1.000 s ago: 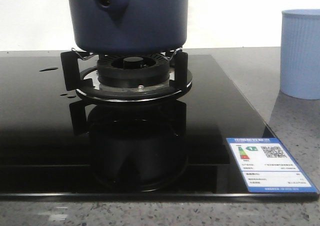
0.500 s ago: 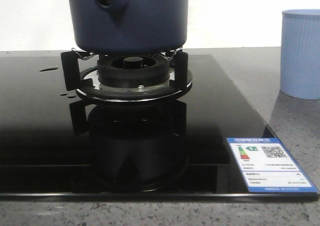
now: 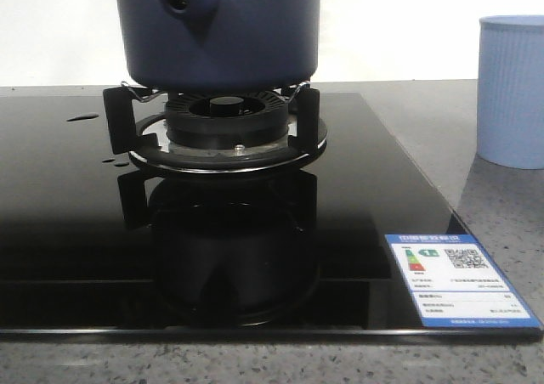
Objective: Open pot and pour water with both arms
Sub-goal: 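Grasp the blue knob of the glass pot lid with the left gripper, then lift the glass lid up off the blue saucepan with the left gripper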
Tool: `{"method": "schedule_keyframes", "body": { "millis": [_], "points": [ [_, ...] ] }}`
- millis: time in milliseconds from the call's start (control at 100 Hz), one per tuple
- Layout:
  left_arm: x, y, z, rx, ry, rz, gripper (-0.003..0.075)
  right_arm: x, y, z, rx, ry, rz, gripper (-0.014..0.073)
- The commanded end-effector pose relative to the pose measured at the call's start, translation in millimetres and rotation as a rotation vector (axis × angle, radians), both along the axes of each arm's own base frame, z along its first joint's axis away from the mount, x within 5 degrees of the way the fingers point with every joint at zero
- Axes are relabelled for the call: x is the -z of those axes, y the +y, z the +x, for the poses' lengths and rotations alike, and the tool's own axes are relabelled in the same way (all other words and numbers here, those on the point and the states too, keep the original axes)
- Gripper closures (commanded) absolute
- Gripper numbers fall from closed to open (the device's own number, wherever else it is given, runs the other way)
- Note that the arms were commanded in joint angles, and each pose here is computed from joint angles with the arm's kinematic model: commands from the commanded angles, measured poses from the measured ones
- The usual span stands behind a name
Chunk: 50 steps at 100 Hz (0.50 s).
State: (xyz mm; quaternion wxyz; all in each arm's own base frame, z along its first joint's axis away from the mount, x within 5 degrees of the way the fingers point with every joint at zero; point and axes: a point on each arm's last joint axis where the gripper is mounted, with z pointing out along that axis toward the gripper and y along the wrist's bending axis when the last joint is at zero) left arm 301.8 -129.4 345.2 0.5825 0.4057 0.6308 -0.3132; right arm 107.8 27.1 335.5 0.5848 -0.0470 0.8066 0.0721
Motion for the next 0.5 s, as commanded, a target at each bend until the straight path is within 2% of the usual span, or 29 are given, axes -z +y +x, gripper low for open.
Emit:
{"method": "schedule_keyframes", "body": {
  "millis": [0, 80, 190, 290, 490],
  "points": [
    [-28.1, -1.0, -5.6, -0.012, -0.056, -0.097, 0.019, -19.0, 3.3, 1.1, -0.044, -0.117, -0.002, 0.065],
    [-29.1, 2.1, -0.6, -0.079, -0.043, -0.119, 0.0188, -19.1, 3.4, 1.1, -0.045, -0.119, -0.001, 0.065],
    [-32.6, 3.3, 1.1, -0.103, -0.028, -0.173, 0.0197, -19.1, 3.4, 1.1, -0.045, -0.119, -0.001, 0.065],
    [-34.5, 0.7, -3.0, -0.05, -0.035, -0.191, 0.0204, -19.1, 3.4, 1.1, -0.045, -0.119, -0.001, 0.065],
    [-33.4, -0.1, -4.3, -0.032, -0.041, -0.173, 0.0204, -19.1, 3.4, 1.1, -0.045, -0.119, -0.001, 0.065]
  ]
}}
